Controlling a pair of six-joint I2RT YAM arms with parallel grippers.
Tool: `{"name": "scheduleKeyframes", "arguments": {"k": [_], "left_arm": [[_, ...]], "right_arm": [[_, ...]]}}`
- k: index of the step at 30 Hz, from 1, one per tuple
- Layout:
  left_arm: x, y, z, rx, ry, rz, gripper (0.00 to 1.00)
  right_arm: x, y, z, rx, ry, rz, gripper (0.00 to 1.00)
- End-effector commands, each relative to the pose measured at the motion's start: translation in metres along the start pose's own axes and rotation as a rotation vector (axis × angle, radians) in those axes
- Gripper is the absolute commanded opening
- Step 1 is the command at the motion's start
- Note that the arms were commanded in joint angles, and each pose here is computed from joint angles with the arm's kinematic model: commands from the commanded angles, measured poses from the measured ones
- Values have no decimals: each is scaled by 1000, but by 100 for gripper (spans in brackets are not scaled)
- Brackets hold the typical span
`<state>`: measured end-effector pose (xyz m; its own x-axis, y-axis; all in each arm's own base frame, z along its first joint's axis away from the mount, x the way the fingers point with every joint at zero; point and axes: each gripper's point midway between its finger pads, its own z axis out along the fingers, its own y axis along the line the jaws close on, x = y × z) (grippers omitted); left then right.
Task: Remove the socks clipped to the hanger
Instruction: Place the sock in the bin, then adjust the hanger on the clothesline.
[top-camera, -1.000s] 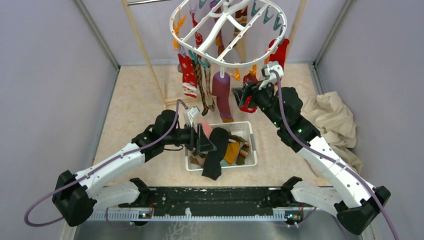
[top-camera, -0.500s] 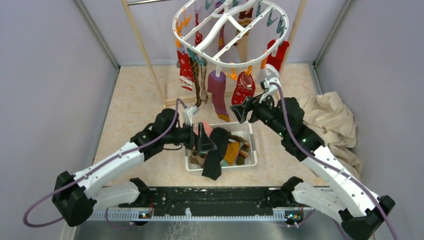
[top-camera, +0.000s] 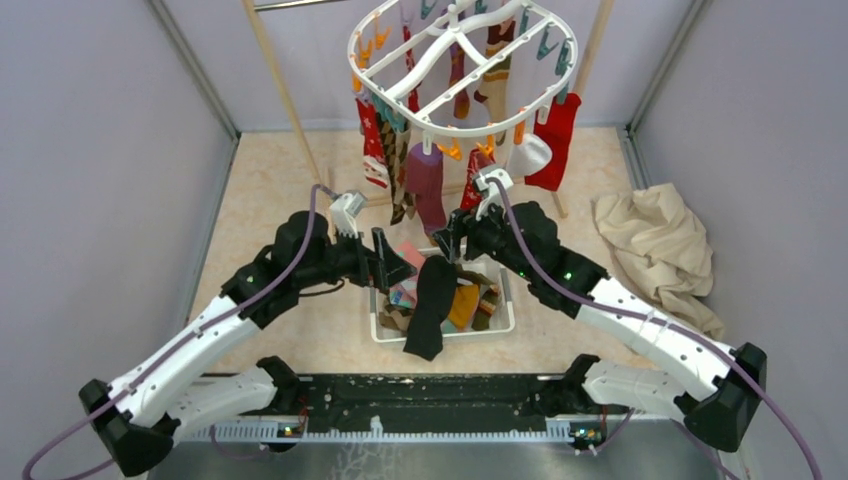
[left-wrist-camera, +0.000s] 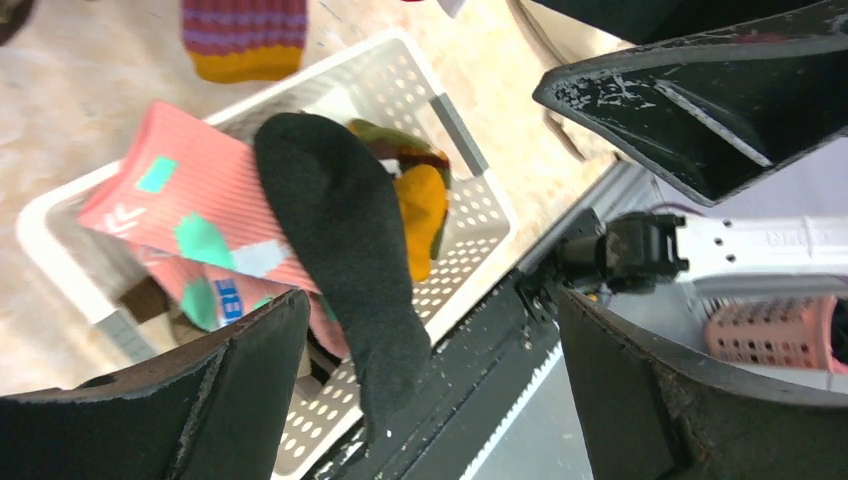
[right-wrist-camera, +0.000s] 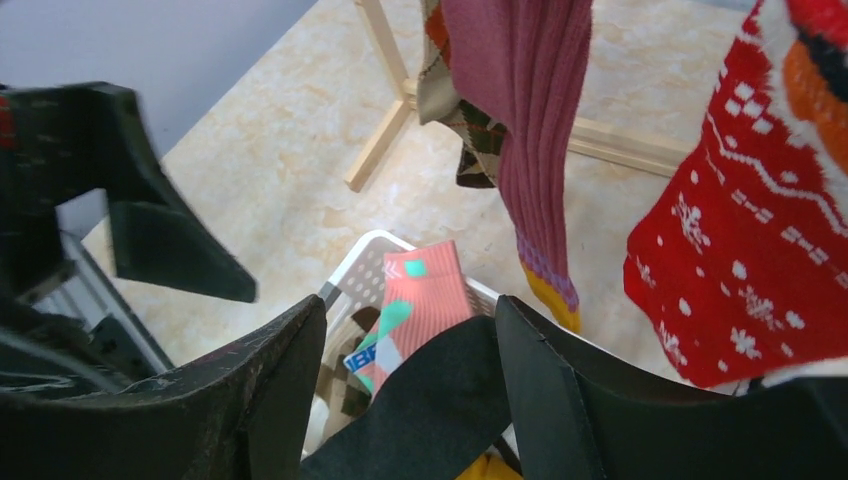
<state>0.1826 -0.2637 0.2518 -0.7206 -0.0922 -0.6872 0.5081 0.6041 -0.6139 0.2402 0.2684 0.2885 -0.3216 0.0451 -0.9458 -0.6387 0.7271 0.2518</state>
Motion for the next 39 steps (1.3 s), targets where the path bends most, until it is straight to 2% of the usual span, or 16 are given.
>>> {"name": "scheduleKeyframes", "arguments": {"k": [1, 5, 14, 25, 39], "left_arm": [[-15, 26, -22, -175, -102, -12, 99], [-13, 47, -30, -275, -122, -31, 99], [-9, 83, -41, -383, -122, -92, 99], [8, 114, -41, -316, -60, -240, 99], [2, 120, -49, -318, -71, -211, 99]], "right_arm": [[-42, 7, 12, 17, -137, 12, 63], [-50, 18, 32, -8, -154, -4, 63], [-51, 38, 78, 16, -164, -56, 64], [-47, 32, 135, 120, -191, -41, 66], [-57, 0, 191, 403, -216, 26, 69]]}}
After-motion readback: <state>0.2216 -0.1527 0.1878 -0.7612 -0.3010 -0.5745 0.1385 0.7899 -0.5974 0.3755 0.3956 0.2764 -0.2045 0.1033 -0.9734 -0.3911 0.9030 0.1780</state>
